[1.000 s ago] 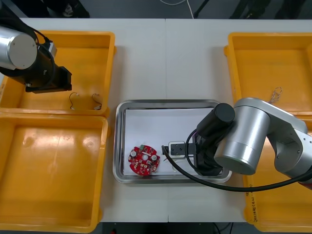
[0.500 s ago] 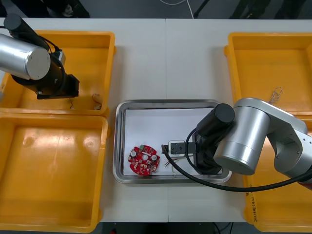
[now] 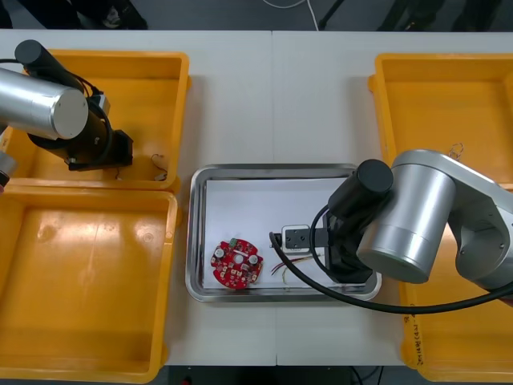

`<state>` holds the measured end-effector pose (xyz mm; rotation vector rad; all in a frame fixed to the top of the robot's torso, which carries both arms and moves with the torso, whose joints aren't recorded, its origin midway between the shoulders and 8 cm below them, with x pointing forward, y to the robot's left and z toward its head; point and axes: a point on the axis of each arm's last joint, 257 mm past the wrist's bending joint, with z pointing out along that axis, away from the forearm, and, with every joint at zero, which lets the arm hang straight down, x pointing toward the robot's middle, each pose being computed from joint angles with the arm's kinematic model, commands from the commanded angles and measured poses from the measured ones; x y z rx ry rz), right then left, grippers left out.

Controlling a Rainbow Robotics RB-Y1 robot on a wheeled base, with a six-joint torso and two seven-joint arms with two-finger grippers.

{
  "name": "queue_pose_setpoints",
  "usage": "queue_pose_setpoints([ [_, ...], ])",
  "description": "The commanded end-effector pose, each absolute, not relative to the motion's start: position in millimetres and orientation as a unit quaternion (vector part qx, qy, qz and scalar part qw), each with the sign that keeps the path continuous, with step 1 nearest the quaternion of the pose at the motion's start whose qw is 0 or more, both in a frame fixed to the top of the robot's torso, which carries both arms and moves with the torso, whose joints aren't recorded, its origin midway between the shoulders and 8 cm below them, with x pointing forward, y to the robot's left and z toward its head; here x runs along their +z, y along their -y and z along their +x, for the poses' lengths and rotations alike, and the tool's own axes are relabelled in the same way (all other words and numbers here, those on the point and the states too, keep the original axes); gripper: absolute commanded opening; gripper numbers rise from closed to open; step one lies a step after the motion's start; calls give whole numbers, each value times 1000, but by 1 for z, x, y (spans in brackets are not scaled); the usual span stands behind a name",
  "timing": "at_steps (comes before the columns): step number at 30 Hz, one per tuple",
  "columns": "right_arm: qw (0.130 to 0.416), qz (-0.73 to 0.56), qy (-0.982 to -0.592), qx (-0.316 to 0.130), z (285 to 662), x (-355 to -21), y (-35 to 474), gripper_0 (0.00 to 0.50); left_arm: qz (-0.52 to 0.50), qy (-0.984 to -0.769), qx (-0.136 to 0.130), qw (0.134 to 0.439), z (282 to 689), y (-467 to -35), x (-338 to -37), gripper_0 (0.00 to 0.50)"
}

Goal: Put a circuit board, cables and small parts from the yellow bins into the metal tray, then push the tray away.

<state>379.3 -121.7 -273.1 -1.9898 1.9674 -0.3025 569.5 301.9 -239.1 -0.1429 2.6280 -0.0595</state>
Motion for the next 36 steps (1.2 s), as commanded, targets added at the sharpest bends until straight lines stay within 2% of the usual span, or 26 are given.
queue_pose_setpoints([
  [1,205,-688,-688,-106,389,-217,110,500,27,-960,-13,279,588,-283,-220,500],
  [6,200,-658,-721,-85,390,-189,125,500,27,-960,-12,278,588,-283,-220,500],
  [8,198,-638,-740,-78,390,-182,131,500,29,-960,-12,278,588,-283,-220,341],
  [9,200,-617,-757,-74,392,-173,138,500,29,-960,-12,279,588,-282,-219,101],
  [10,202,-603,-768,-74,394,-166,143,500,28,-960,-11,277,587,-283,-221,3],
  [16,254,-515,-816,-64,415,-125,158,500,29,-961,-14,276,587,-282,-221,0],
  [22,295,-451,-840,-65,434,-89,177,500,31,-961,-14,274,585,-282,-223,0],
  [30,294,-385,-872,-75,457,-67,226,500,29,-958,-13,284,590,-289,-214,0],
  [36,288,-321,-900,-64,474,-58,264,500,27,-951,-10,309,601,-294,-202,0],
])
